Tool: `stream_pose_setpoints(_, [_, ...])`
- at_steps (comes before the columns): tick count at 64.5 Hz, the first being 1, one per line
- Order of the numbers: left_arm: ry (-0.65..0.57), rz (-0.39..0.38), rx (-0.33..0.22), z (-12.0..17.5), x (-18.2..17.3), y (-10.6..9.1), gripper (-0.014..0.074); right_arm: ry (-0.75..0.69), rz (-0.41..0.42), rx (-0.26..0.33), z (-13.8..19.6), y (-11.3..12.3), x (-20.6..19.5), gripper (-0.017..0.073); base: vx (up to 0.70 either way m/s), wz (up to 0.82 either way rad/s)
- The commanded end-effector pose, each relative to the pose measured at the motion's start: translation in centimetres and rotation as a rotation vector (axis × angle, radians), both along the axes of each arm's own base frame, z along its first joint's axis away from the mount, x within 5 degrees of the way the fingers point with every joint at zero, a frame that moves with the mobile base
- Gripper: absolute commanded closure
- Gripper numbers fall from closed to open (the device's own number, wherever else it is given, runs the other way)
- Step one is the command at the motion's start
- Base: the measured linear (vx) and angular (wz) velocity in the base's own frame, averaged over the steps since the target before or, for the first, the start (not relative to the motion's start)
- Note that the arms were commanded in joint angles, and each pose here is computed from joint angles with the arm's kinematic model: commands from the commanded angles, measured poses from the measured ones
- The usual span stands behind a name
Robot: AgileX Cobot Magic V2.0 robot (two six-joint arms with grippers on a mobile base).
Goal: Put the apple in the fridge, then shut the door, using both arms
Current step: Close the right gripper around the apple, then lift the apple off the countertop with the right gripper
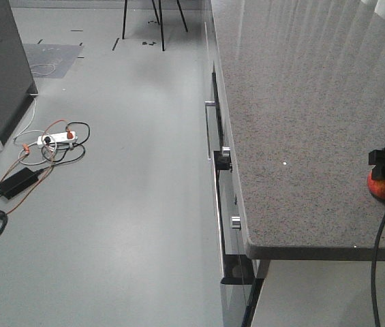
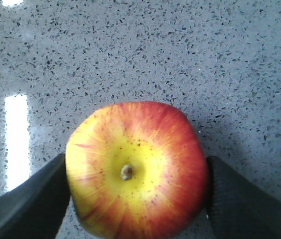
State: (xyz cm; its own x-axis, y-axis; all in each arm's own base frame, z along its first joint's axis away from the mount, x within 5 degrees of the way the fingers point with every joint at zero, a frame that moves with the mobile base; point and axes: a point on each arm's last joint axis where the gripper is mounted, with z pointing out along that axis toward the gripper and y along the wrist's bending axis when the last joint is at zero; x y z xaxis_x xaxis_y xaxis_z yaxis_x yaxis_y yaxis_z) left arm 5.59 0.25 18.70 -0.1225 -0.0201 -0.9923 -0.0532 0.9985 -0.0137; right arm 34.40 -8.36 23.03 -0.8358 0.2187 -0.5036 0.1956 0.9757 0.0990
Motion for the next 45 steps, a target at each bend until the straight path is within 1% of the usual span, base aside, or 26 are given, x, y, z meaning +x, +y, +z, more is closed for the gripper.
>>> stream_pose_setpoints(1, [-0.067, -0.002, -0.010, 0.1, 0.0, 0.0, 0.0599, -0.131, 0.031, -0.068, 3.5, -0.2, -0.2, 0.0375, 0.00, 0.00])
stream_pose_setpoints(4, [-0.067, -0.002, -0.010, 0.1, 0.0, 0.0, 0.0599, -0.155, 0.050, -0.089, 4.4, -0.1, -0.6, 0.0372, 0.00, 0.00])
stream_pose_setpoints(14, [-0.067, -0.002, -0.010, 0.1, 0.0, 0.0, 0.0599, -0.280, 0.056, -0.130, 8.2, 0.4, -2.1, 0.0364, 0.00, 0.00])
stream_pose_setpoints(20, [-0.067, -0.002, -0.010, 0.1, 0.0, 0.0, 0.0599, -0.354, 0.066, -0.143, 10.5, 0.9, -3.4, 0.0361, 0.00, 0.00])
stream_pose_setpoints(27, [-0.067, -0.002, -0.010, 0.1, 0.0, 0.0, 0.0599, -0.426, 0.098, -0.167, 13.1, 1.7, -5.3, 0.0356, 0.00, 0.00])
stream_pose_setpoints(32, [-0.067, -0.002, -0.010, 0.1, 0.0, 0.0, 0.0599, -0.460, 0.117, -0.165, 14.4, 2.3, -6.7, 0.0353, 0.00, 0.00])
stream_pose_setpoints(35, [-0.067, -0.002, -0.010, 0.1, 0.0, 0.0, 0.0599, -0.480, 0.120, -0.153, 15.1, 2.7, -7.7, 0.0350, 0.00, 0.00])
stream_pose_setpoints(41, [-0.067, -0.002, -0.010, 0.1, 0.0, 0.0, 0.0599, -0.525, 0.118, -0.147, 15.7, 3.3, -9.6, 0.0349, 0.00, 0.00])
stream_pose_setpoints(45, [-0.067, -0.002, -0.010, 0.1, 0.0, 0.0, 0.0599, -0.546, 0.115, -0.155, 15.4, 3.6, -10.7, 0.0347, 0.00, 0.00])
